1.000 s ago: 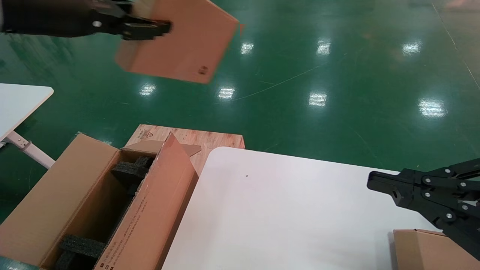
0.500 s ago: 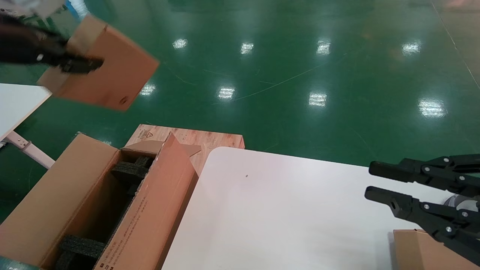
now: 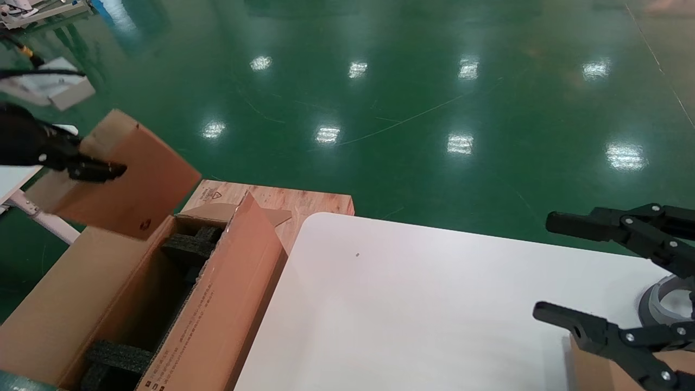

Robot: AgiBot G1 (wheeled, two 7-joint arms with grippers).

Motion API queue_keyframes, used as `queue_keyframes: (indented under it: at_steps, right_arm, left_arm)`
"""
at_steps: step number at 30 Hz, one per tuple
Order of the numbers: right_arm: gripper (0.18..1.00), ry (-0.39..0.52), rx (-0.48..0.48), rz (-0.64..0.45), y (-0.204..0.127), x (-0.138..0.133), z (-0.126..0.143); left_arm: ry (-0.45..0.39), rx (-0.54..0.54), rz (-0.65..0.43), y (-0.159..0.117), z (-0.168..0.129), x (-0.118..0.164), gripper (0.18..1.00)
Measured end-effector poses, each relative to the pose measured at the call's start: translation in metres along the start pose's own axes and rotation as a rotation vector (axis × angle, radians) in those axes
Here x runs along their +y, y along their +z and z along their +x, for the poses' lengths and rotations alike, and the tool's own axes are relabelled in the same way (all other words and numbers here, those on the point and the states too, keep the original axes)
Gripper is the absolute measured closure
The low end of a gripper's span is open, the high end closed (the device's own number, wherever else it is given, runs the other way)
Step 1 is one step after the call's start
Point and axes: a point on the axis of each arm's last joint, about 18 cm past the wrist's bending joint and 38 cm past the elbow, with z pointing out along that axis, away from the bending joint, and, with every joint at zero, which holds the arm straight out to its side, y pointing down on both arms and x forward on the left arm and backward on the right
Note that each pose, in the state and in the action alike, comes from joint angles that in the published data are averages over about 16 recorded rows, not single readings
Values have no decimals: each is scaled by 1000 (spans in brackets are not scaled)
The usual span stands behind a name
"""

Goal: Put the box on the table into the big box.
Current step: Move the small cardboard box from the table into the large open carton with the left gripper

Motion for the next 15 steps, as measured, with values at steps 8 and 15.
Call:
queue_keyframes:
  at_steps: [8, 15]
  right_arm:
    - [486, 0, 0, 0, 0, 0, 0]
    - [354, 0, 0, 0, 0, 0, 0]
  left_arm:
    - [-80, 71, -194, 11, 8, 29, 796]
    - [-186, 138, -341, 11, 15, 43, 797]
